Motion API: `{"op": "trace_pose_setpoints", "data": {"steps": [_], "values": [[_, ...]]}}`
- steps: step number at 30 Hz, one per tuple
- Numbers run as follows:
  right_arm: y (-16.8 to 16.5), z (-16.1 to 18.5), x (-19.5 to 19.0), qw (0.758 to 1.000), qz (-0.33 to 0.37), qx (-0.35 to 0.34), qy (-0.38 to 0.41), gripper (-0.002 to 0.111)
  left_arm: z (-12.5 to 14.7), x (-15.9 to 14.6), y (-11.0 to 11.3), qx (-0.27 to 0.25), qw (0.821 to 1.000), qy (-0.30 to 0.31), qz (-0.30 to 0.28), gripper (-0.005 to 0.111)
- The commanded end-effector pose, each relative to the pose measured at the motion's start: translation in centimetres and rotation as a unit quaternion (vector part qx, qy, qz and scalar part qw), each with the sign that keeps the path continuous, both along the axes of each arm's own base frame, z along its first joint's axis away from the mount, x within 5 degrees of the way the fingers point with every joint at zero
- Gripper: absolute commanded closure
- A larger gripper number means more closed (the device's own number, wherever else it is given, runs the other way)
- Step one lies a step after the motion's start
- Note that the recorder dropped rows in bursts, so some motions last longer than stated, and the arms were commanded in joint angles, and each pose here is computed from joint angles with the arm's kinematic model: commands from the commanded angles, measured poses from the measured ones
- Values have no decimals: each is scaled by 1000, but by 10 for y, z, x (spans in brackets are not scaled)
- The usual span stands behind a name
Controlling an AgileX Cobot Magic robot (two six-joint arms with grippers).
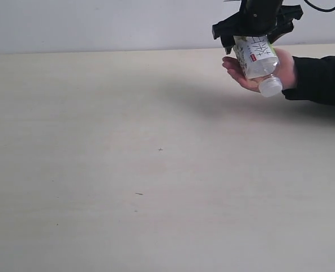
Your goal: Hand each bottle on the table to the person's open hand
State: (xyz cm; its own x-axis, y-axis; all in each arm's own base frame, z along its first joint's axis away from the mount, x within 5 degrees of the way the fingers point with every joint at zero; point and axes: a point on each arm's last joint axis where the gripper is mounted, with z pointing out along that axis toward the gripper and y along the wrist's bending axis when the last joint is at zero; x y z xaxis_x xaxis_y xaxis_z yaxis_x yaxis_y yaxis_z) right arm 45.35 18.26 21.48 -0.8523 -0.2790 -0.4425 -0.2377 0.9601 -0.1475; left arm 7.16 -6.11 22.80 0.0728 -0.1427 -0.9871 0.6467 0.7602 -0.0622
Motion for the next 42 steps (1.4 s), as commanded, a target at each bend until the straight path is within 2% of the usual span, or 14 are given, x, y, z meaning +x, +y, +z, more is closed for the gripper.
{"op": "trace_pose_setpoints", "data": {"steps": [1,9,24,36,42], "values": [[-1,5,2,1000,2,-2,-9,14,0,0,1,-6,1000,-2,4,107],[-2,13,0,1000,9,-3,-16,13,0,0,1,-6,1000,-2,4,107],[-18,110,-35,995,50,-1,-82,13,0,0,1,-6,1000,-2,4,107],[-31,167,-75,991,100,0,-90,14,0,0,1,-6,1000,-2,4,107],[-31,187,-92,986,134,26,-100,14,0,0,1,-6,1000,-2,4,107]]}}
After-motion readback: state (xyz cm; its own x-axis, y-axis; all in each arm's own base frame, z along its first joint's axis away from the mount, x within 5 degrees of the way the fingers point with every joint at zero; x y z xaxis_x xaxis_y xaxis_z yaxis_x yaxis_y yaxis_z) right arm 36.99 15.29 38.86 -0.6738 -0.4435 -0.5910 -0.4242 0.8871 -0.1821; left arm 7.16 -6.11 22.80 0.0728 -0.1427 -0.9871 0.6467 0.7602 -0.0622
